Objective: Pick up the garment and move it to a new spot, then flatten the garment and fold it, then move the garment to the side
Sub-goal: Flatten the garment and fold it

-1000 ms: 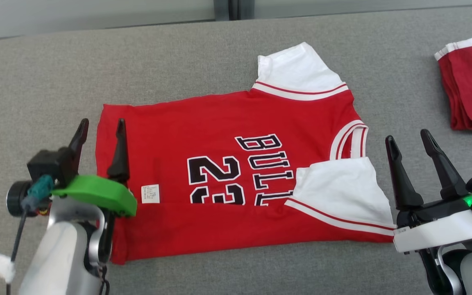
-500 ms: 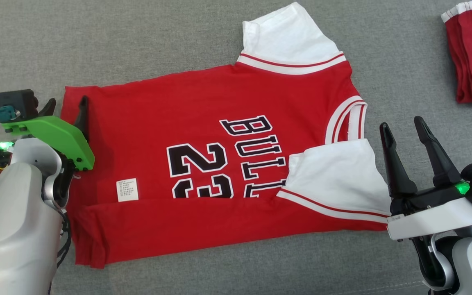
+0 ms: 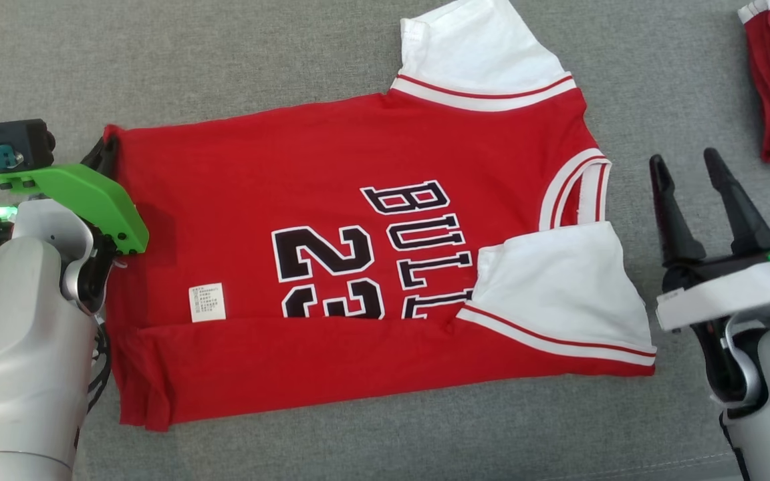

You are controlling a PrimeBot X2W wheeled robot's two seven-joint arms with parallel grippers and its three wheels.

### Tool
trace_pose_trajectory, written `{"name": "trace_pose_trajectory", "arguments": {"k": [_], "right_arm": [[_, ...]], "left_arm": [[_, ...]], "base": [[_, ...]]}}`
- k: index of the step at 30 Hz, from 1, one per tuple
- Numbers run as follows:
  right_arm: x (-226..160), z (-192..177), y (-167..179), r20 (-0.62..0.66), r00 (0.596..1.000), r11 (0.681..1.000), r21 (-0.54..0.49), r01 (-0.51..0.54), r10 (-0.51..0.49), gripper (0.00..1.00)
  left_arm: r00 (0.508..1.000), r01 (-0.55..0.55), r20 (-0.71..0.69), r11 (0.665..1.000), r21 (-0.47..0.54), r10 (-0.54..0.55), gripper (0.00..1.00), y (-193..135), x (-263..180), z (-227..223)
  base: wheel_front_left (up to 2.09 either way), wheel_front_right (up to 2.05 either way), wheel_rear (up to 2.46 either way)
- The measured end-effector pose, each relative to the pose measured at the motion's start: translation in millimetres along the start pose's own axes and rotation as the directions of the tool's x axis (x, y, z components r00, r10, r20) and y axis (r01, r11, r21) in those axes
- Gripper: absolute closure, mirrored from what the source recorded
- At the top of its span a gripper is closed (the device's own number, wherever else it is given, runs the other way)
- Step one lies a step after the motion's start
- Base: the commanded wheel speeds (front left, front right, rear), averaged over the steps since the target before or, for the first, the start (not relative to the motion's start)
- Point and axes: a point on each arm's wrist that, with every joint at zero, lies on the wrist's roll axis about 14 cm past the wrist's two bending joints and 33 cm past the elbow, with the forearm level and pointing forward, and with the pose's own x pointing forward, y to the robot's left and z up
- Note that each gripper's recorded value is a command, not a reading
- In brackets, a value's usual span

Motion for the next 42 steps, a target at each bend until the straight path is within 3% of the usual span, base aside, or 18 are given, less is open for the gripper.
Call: {"name": "trace_pose_trajectory", "arguments": {"k": [6,20,29,36,37,38,39,40,42], "right_arm": [[34,-9,-7,-0.032,0.999,1.0,-0.006,-0.022,0.022,0.0],[144,-25,23,-0.139,0.978,0.987,0.002,-0.158,0.157,0.0],[192,-56,51,-0.291,0.933,0.975,-0.01,-0.223,0.211,0.0],[206,-80,57,-0.397,0.895,0.974,-0.012,-0.227,0.204,0.0],[207,-82,58,-0.406,0.891,0.973,-0.013,-0.23,0.205,0.14],[207,-81,59,-0.41,0.888,0.973,-0.012,-0.232,0.207,0.68],[207,-81,60,-0.412,0.887,0.971,-0.016,-0.237,0.21,0.9],[207,-81,60,-0.412,0.886,0.971,-0.017,-0.24,0.212,1.0],[206,-78,62,-0.406,0.887,0.968,-0.024,-0.251,0.22,1.0]], "left_arm": [[1.0,0.015,0.016,1.0,-0.015,-0.014,1.0,-7,6,3],[0.996,0.065,0.056,0.998,0.001,-0.065,1.0,-30,14,11],[0.996,0.059,0.06,0.998,0.009,-0.06,1.0,-26,7,7],[0.997,0.051,0.054,0.999,0.001,-0.051,1.0,-20,5,3],[0.997,0.051,0.054,0.999,0.001,-0.051,1.0,-20,5,2],[0.997,0.052,0.052,0.999,0.0,-0.052,1.0,-20,5,2],[0.997,0.053,0.052,0.999,0.002,-0.053,1.0,-21,6,1],[0.997,0.054,0.053,0.999,-0.001,-0.054,1.0,-21,6,1],[0.997,0.055,0.057,0.998,-0.006,-0.055,1.0,-22,6,1]], "base": [[0.0,0.0,0.0],[0.0,0.0,0.0],[0.0,0.0,0.0],[0.0,0.0,0.0],[0.0,0.0,0.0],[0.0,0.0,0.0],[0.0,0.0,0.0],[0.0,0.0,0.0],[0.0,0.0,0.0]]}}
